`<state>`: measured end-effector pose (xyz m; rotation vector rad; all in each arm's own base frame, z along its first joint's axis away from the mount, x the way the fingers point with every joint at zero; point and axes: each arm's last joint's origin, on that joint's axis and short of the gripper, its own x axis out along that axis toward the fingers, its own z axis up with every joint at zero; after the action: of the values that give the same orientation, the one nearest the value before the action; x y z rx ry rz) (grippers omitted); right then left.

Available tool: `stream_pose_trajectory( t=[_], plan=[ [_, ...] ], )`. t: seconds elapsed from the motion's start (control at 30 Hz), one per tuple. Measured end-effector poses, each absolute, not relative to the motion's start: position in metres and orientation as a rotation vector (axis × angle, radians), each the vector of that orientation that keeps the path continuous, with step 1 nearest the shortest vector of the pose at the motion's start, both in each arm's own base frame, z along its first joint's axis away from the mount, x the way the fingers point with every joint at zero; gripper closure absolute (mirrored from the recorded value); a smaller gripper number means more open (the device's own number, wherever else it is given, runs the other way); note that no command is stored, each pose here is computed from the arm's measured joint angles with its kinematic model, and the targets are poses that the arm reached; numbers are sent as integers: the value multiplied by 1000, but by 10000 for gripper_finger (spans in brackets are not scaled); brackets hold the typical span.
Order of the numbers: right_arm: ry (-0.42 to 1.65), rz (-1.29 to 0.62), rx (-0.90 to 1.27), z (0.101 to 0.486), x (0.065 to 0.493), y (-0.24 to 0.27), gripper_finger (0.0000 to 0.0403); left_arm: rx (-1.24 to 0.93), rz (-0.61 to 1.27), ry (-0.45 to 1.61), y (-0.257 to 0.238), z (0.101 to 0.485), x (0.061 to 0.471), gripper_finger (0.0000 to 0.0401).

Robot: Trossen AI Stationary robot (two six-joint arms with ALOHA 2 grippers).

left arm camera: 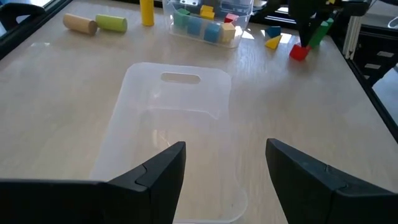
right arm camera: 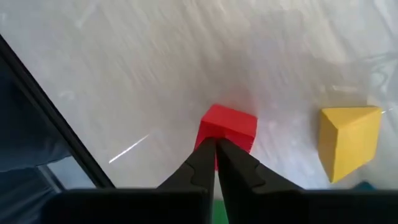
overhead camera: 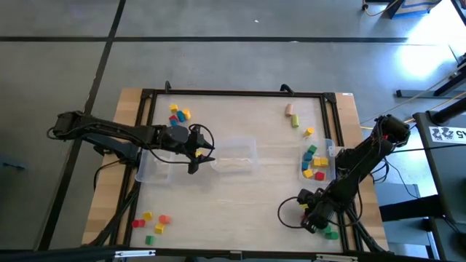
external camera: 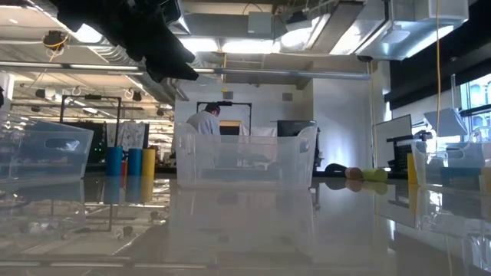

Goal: Sort blocks by size
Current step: Put the red cube block into the right transparent bin

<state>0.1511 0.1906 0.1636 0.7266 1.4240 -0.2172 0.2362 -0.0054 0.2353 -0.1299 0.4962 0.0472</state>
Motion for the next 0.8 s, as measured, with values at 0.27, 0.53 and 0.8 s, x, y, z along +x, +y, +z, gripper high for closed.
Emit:
stream_pose_trajectory(
  t=[0.27,0.53,0.8],
  plan=[
    [1423,-215,770,189,154,195,305,-130,47,494,-5,236,236,182],
    [1450,-282,777,185,154,196,159,-137,49,497,-5,235,236,182],
    [1489,-333,741,164,160,203,83,-134,49,497,-5,235,236,182]
  ],
)
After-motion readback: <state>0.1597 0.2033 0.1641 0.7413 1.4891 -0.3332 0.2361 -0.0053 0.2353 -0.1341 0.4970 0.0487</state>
